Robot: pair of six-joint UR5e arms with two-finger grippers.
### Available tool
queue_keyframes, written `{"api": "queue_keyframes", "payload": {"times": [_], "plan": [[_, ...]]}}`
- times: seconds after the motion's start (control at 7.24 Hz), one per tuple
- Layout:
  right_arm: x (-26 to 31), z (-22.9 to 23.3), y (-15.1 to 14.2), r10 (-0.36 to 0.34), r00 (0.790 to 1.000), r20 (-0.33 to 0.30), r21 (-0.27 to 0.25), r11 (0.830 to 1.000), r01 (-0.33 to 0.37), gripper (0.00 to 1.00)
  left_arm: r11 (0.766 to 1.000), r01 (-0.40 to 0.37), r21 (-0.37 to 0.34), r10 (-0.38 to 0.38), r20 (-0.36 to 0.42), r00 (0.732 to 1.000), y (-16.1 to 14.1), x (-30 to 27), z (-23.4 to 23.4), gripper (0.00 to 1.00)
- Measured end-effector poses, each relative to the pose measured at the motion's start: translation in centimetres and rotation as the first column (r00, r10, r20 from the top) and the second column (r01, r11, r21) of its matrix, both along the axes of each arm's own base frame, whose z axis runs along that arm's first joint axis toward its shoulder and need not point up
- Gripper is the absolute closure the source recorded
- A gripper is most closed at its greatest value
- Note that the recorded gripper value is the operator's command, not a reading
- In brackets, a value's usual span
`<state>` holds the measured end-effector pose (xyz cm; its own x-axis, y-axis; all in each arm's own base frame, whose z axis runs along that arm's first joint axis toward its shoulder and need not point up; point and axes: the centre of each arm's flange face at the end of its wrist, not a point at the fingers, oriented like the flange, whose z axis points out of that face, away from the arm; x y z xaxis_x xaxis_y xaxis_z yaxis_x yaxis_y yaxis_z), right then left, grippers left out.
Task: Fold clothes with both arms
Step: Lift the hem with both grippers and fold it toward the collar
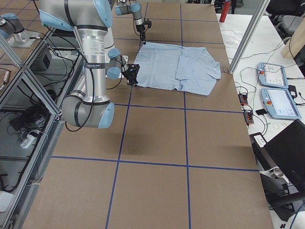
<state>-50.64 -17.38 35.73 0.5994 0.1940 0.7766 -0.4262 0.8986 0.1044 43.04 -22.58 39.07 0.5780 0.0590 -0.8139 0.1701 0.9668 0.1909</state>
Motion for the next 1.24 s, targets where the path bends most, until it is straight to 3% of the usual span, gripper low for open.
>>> {"api": "queue_keyframes", "payload": {"times": [0.14, 0.69, 0.97, 1.24], "plan": [[-0.1, -0.2, -0.1, 0.001, 1.0, 0.004, 0.0, 1.0, -0.001, 1.0, 1.0, 0.0, 0.0, 0.0, -0.001, 1.0, 0.0, 0.0, 0.0, 1.0], [0.2, -1.7, -1.0, 0.02, 0.999, 0.033, -0.001, 1.0, -0.02, 1.0, 1.0, -0.005, 0.002, 0.005, -0.046, 0.999, 0.3, -1.2, -2.3, 1.0], [3.4, -2.4, -1.6, 0.03, 0.998, 0.054, -0.005, 1.0, -0.03, 1.0, 0.999, -0.047, -0.009, 0.046, -0.11, 0.993, 1.1, -3.0, -5.3, 1.0], [9.7, -2.7, -0.8, -0.003, 0.998, 0.063, -0.028, 1.0, 0.005, 1.0, 0.993, -0.114, -0.02, 0.109, -0.176, 0.978, 2.4, -4.0, -8.1, 1.0]]}}
